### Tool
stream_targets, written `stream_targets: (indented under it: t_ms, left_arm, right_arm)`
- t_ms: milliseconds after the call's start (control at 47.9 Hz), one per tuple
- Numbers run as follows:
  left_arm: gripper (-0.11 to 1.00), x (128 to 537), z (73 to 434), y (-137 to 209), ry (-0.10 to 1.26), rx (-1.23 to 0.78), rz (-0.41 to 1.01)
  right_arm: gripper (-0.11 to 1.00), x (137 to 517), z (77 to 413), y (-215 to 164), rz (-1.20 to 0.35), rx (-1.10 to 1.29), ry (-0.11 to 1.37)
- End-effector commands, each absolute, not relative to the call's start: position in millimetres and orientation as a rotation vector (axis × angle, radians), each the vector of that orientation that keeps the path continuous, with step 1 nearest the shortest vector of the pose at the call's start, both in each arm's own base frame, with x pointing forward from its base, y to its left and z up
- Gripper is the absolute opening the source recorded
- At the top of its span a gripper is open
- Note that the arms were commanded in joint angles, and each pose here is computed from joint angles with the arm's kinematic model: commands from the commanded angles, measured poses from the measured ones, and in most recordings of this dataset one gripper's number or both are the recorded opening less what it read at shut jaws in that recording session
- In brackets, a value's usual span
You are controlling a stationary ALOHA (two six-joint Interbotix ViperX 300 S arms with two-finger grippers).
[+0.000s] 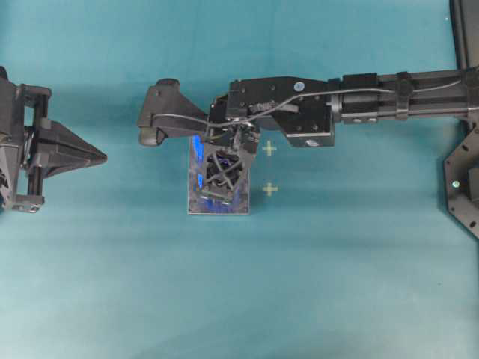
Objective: Fit the small gear onto the shaft.
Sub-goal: 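Carry the small gear over the empty shaft next to the large gear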
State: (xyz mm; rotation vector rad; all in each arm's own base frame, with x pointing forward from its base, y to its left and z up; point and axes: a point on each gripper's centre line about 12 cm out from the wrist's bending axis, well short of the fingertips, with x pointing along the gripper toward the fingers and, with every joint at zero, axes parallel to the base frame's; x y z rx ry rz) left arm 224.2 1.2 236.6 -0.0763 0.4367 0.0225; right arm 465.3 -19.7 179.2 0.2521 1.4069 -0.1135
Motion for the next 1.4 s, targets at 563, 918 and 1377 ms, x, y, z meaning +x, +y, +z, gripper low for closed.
stream_targets:
  t_ms: [563,918,1377]
  left_arm:
    - [0.00,227.6,246.3,1.5,0.397,-0.075,0.022]
    - [0.00,227.2,247.0,1.5,0.394,-0.066,0.020]
    - [0.00,222.5,250.9,1.5,0.371,-0.066,0.020]
  right_arm:
    - [0.74,472.2,203.1,-18.7,-0.112,0.257,1.351]
    - [0.21,480.1,213.0,-20.6,-0.094,0.213,1.361]
    - [-0.01,474.1,182.0,-28.2,-0.121,0.236,1.440]
